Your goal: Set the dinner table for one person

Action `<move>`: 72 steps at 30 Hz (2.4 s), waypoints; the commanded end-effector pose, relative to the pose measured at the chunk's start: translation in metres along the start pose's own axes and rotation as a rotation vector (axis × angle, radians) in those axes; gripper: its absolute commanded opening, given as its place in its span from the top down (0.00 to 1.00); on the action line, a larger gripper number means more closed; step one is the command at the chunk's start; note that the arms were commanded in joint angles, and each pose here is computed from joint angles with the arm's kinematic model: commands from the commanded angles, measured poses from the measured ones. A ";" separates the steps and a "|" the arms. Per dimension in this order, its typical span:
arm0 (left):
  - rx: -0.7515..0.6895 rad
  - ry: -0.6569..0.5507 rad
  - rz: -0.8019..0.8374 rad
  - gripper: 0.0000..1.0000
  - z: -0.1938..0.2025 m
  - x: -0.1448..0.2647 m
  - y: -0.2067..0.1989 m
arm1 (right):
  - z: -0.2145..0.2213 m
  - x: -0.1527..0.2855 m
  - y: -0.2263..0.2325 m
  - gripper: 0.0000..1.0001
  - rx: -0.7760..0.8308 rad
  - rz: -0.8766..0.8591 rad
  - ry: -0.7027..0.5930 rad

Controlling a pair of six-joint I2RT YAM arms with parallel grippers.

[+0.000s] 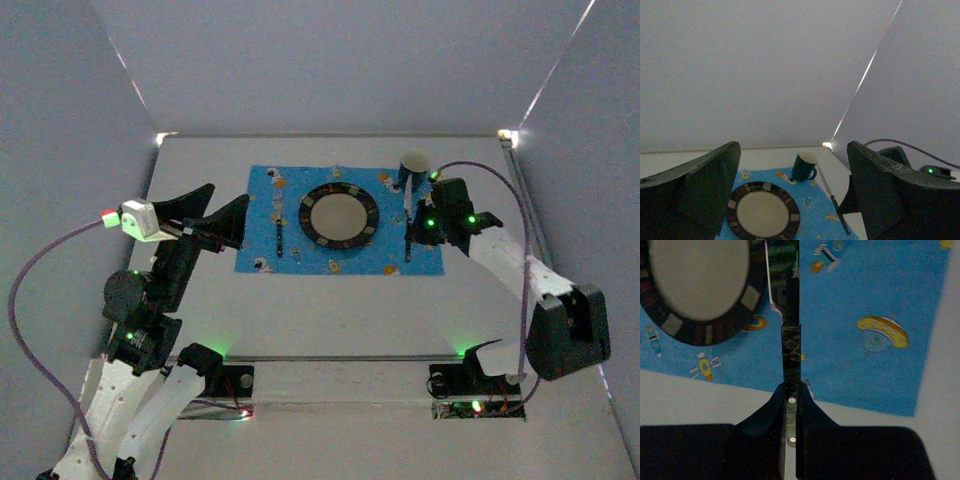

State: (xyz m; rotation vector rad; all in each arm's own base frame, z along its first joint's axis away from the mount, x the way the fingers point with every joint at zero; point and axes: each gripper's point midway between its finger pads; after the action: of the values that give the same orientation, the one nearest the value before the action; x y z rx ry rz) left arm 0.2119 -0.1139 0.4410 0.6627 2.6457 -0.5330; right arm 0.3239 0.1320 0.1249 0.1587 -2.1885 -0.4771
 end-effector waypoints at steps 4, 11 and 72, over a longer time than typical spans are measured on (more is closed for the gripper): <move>-0.017 -0.022 -0.010 0.01 -0.002 -0.007 0.004 | -0.026 -0.015 0.031 1.00 0.095 -0.105 -0.017; -0.021 -0.013 -0.017 0.01 0.001 -0.009 0.006 | -0.024 -0.047 0.018 1.00 0.094 -0.033 0.031; -0.072 0.072 -0.193 0.01 0.027 -0.022 0.046 | -0.114 0.198 0.104 0.00 0.181 -0.413 -0.584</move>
State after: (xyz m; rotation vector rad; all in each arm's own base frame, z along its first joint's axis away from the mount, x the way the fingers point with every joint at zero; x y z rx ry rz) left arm 0.2608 -0.1073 0.4002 0.4834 2.8361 -0.4905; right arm 0.3292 0.1469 0.3180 0.5216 -2.6203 -0.5951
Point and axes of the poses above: each gripper's point midway between its finger pads, its own x axis back along the fingers, its own y axis along the line the jaws close on, z = x × y, and after that the axes turned 6 degrees about -x, right-handed
